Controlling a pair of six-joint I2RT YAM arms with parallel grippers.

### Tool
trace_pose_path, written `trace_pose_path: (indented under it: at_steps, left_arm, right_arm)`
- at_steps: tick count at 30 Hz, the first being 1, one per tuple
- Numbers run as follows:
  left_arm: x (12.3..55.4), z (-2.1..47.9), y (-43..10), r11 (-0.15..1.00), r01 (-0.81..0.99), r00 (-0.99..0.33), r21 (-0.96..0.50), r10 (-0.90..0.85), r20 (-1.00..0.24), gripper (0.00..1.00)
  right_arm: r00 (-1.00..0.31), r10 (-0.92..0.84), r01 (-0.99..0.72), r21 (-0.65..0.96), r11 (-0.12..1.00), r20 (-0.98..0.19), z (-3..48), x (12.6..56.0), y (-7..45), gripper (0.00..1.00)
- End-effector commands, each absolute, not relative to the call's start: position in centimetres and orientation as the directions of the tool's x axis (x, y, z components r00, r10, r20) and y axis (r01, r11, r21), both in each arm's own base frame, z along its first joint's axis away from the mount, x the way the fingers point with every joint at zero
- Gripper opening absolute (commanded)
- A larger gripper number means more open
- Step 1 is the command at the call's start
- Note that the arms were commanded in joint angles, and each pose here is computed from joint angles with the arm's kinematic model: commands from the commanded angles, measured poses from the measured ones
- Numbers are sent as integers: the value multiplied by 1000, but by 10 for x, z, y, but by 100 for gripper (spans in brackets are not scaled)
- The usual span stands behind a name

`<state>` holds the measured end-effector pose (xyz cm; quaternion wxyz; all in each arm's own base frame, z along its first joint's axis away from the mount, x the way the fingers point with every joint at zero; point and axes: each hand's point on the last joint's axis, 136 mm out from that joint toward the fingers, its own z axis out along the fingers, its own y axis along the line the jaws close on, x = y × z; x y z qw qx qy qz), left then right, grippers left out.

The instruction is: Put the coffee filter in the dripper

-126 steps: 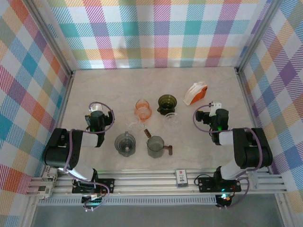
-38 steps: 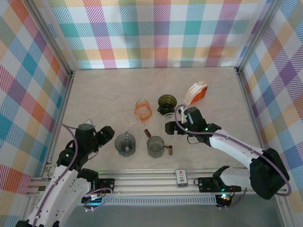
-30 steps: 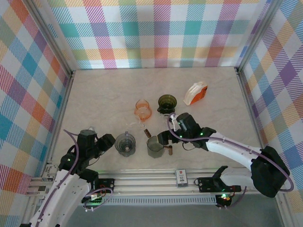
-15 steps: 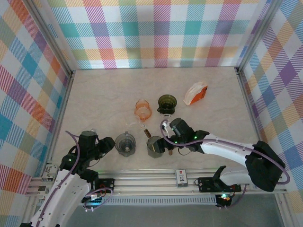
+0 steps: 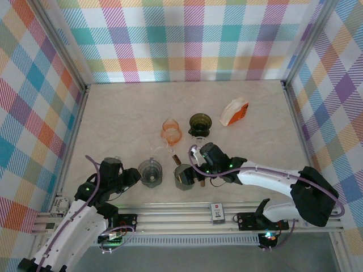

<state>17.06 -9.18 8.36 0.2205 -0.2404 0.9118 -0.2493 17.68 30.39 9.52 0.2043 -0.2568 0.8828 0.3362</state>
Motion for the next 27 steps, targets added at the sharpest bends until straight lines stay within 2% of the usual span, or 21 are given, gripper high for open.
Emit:
trace_pose_path:
  at_steps: [1,8,16,22,27]
  left_arm:
    - [175,82,-94,766,-324,-783,-555,-547,-297,42]
    - [180,79,-102,813,-299,-804,-500,-496,-327,38]
    - [182,85,-111,835,-272,-818,-479,-462,-342,19]
    - [180,91,-114,842,-268,-831,-468,-447,-329,0]
    - [177,118,-120,834,-229,-835,-502,-433,-339,0]
  right_arm:
    - [-763,-246,-579,462,672,-598,118,190,299,92]
    - [-771,-180,-511,425,747,-610,120,202,265,94]
    - [-786,-117,-429,399,810,-607,115,209,235,95]
    - [-780,-82,-391,380,838,-621,117,214,221,95]
    - [-773,-51,-343,348,873,-633,118,220,205,95]
